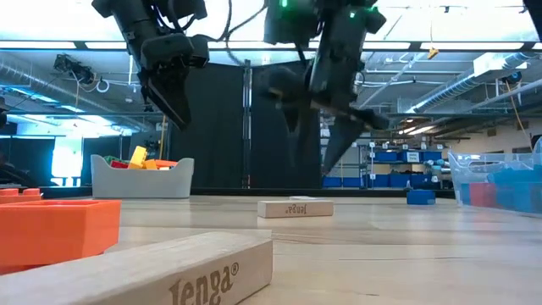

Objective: Sort blocks by size
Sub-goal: Put the brown block into the black bin

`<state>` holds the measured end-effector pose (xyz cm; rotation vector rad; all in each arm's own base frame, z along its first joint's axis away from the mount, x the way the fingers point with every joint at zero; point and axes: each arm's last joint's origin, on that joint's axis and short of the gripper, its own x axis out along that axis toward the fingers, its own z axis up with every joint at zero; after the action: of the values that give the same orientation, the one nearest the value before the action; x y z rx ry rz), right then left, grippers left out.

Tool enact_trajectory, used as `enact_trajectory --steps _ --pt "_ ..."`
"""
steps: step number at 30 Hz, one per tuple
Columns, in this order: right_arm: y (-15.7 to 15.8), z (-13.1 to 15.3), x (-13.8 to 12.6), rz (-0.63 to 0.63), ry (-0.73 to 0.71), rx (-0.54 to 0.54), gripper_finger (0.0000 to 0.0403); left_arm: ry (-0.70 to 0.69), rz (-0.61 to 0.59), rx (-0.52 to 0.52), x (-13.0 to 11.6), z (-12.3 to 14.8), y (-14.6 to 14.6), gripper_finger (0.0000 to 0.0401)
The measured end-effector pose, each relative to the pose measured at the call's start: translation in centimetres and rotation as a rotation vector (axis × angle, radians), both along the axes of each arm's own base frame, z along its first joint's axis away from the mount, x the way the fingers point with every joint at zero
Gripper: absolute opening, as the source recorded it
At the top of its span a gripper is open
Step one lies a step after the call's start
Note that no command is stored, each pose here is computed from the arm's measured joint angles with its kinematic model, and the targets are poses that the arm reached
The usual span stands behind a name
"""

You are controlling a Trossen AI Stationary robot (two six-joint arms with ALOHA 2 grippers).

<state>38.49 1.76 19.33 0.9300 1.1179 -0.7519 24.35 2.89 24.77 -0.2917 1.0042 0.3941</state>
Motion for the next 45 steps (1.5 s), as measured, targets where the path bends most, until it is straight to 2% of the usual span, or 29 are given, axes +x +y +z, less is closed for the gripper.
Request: enact_trajectory --steps 12,16,24,28,33,41,45 --pt "0.1 -3.9 1.0 -0.042 0.076 0.007 0.0244 -0.005 -0.027 0.012 0.1 0.0 -0.2 0.0188" --pt "0.1 -4.4 1.2 -0.070 0.079 0.011 0.0243 -0.005 -0.028 0.012 0.1 0.0 -0.2 0.0188" --pt "0.0 -5.3 0.3 -0.064 0.189 -0.015 0.0239 -0.006 -0.028 0.012 0.1 0.0 -0.2 0.0188" --pt "-0.1 -5.2 0.0 -0.020 0.211 -0.033 0.0208 -0.015 -0.028 0.013 0.2 0.1 -0.2 0.0188" --pt "-0.1 -5.2 0.0 0.059 0.218 -0.066 0.0123 -0.033 -0.028 0.015 0.4 0.2 -0.1 0.0188" --pt "0.4 -4.8 -0.4 0.215 0.244 -0.106 0.0119 -0.075 -0.028 0.020 0.7 0.4 -0.1 0.0188" --pt "1.0 -2.5 -1.6 0.290 0.267 -0.196 0.0119 -0.125 -0.023 0.023 1.1 0.7 -0.1 0.0188"
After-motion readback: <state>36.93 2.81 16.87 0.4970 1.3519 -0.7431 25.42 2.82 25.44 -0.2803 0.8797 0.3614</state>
